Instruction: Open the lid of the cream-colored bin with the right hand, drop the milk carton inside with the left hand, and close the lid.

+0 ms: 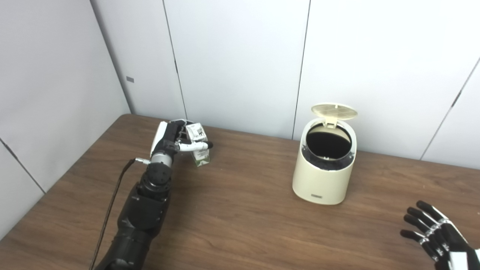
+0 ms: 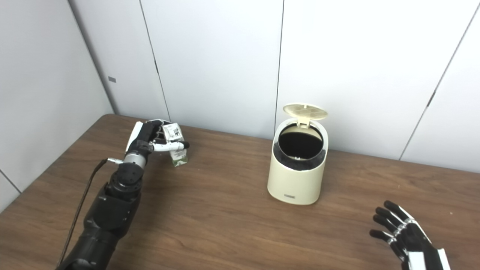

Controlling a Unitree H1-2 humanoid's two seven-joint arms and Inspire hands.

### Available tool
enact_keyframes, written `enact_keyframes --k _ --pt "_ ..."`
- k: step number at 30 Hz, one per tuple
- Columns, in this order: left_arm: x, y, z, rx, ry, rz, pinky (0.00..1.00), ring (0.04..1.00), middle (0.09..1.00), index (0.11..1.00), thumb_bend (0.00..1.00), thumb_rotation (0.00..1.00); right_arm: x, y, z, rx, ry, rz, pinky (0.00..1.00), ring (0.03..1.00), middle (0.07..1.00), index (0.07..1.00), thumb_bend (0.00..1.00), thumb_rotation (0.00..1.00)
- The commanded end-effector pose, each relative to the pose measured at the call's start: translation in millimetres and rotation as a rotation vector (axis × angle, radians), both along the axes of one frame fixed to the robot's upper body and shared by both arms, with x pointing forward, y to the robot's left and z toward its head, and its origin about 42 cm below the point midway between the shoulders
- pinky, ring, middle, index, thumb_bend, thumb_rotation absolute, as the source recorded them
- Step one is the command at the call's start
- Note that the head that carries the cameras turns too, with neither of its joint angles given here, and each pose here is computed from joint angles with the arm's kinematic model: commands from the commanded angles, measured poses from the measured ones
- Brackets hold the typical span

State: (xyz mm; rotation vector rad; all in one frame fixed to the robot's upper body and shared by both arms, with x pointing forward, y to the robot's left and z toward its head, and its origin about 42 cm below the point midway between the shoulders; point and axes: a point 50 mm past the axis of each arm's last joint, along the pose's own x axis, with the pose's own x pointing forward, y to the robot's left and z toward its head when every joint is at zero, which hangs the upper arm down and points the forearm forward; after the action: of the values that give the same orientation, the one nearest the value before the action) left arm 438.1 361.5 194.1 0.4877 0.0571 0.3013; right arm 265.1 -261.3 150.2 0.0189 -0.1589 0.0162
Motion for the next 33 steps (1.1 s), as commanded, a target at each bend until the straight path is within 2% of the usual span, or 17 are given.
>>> enact_keyframes --k 1,9,13,18,21,27,29,33 --pt "4.3 9.3 28.8 0.058 -0.079 -0.002 0.52 0.543 0.542 0.458 0.52 0.0 1.7 0.6 14.9 0.007 -0.067 -0.003 0.64 0.781 0.771 0.786 0.94 0.88" --pt "1.6 8.8 27.4 0.077 -0.087 -0.002 0.5 0.487 0.515 0.455 0.5 0.0 1.4 1.8 18.5 0.015 -0.062 -0.013 0.66 0.785 0.762 0.792 0.92 0.88" --pt "-1.0 8.8 29.5 0.085 -0.106 -0.007 0.51 0.498 0.518 0.45 0.5 0.0 1.0 2.8 19.8 0.015 -0.061 -0.011 0.68 0.794 0.767 0.8 0.9 0.9" --pt "-12.7 -0.6 40.7 0.1 -0.172 -0.025 0.53 0.51 0.521 0.444 0.5 0.0 1.1 5.9 21.3 0.016 -0.064 -0.012 0.71 0.807 0.774 0.809 0.9 0.9" --pt "-22.5 -11.2 49.9 0.115 -0.247 -0.058 0.5 0.491 0.517 0.448 0.5 0.0 0.9 10.3 24.6 0.01 -0.066 -0.016 0.76 0.84 0.796 0.836 0.85 0.92" --pt "-35.9 -35.9 71.9 0.074 -0.374 -0.11 0.43 0.448 0.513 0.463 0.5 0.0 1.0 17.3 30.2 -0.002 -0.072 -0.018 0.93 0.918 0.843 0.907 0.68 1.0" --pt "-39.9 -44.0 78.5 0.054 -0.393 -0.132 0.39 0.443 0.507 0.464 0.48 0.0 1.5 18.0 29.8 -0.001 -0.073 -0.015 0.95 0.929 0.85 0.924 0.62 1.0" --pt "-47.1 -63.8 93.6 0.043 -0.452 -0.186 0.38 0.447 0.491 0.472 0.48 0.0 2.3 19.9 29.0 0.001 -0.075 -0.005 0.99 0.942 0.86 0.943 0.55 1.0"
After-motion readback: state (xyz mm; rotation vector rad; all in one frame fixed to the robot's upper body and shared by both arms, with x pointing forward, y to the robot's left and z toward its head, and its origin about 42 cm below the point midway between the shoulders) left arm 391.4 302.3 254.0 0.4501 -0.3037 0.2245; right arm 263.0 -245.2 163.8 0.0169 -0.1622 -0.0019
